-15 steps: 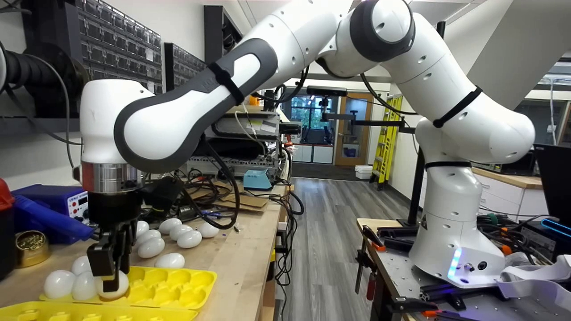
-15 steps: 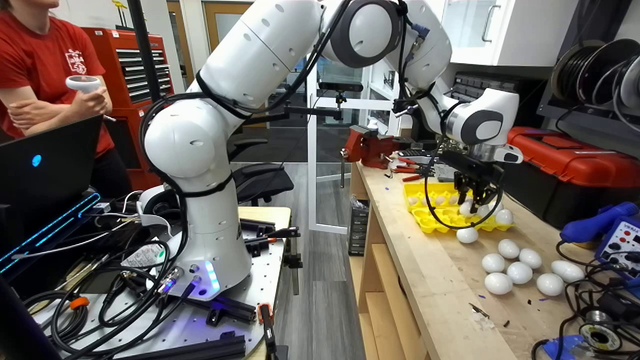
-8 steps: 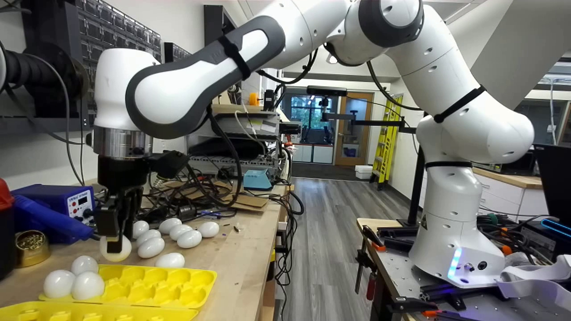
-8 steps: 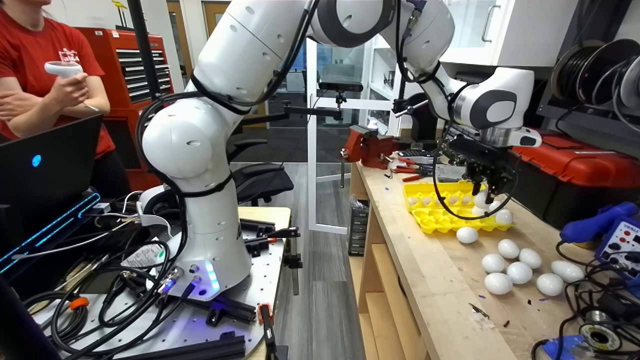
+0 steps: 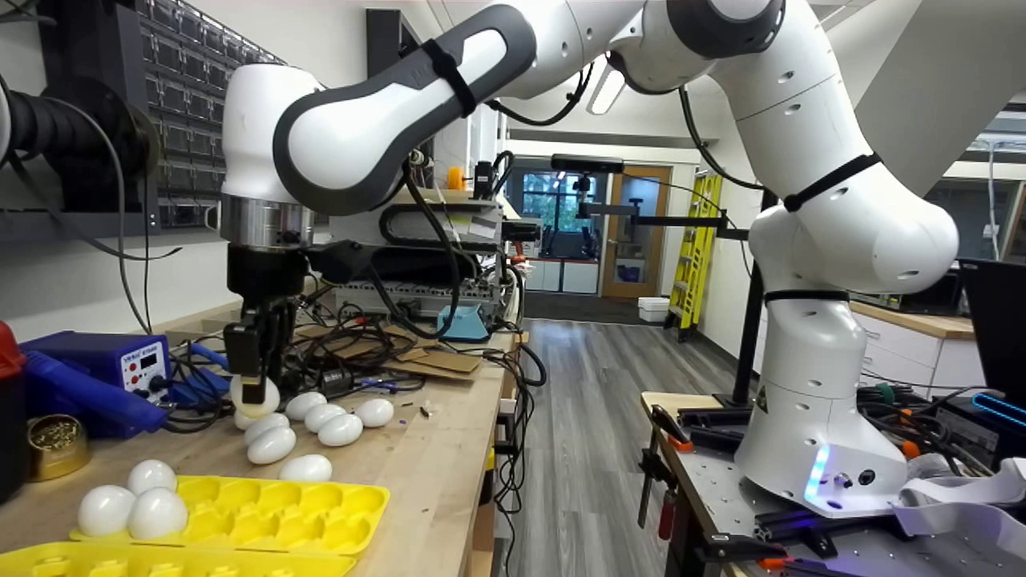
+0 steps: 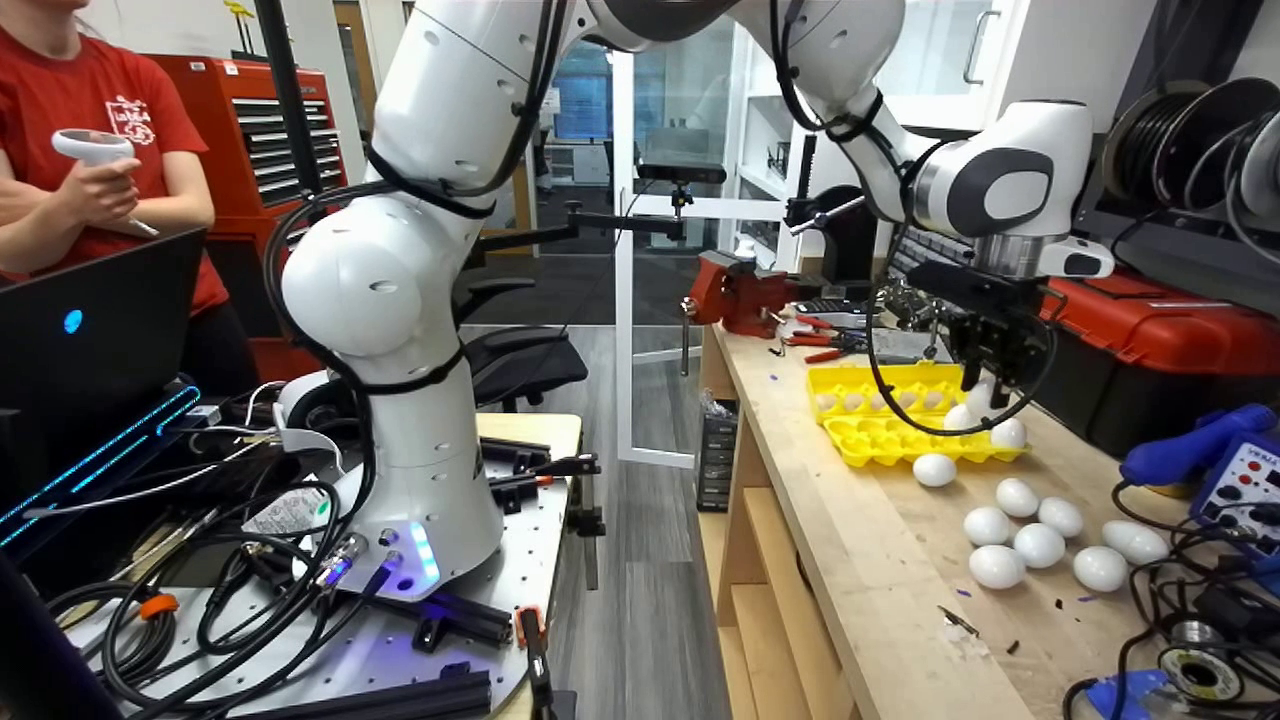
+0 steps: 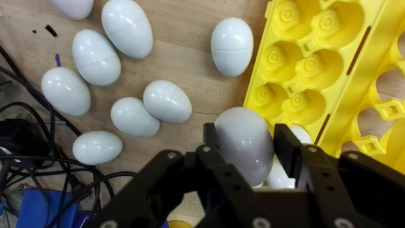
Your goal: Take one egg from the carton and put it on the table
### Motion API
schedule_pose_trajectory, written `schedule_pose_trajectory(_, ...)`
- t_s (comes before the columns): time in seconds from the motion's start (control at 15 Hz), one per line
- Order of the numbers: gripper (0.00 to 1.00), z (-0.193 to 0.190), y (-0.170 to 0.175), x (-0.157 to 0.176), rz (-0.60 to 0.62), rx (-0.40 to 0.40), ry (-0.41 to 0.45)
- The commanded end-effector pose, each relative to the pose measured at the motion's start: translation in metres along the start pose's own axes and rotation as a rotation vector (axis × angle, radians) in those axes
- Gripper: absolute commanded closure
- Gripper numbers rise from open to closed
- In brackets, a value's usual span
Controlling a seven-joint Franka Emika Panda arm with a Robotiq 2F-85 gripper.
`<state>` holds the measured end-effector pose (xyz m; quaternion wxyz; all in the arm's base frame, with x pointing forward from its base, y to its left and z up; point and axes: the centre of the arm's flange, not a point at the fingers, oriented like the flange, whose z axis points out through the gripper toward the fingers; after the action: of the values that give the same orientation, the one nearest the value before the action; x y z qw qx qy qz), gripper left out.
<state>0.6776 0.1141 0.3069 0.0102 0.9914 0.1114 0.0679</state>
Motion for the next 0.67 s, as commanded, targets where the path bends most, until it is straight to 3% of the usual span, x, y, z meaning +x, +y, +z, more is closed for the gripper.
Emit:
schedule_pose_trajectory(0.0,0.77,-0.007,0.016,-0.038,0.048,-0.029,-0.031)
schedule_pose_trajectory(0.6,0.77,0.021,0.036,-0.075,0.099,-0.046,-0.121)
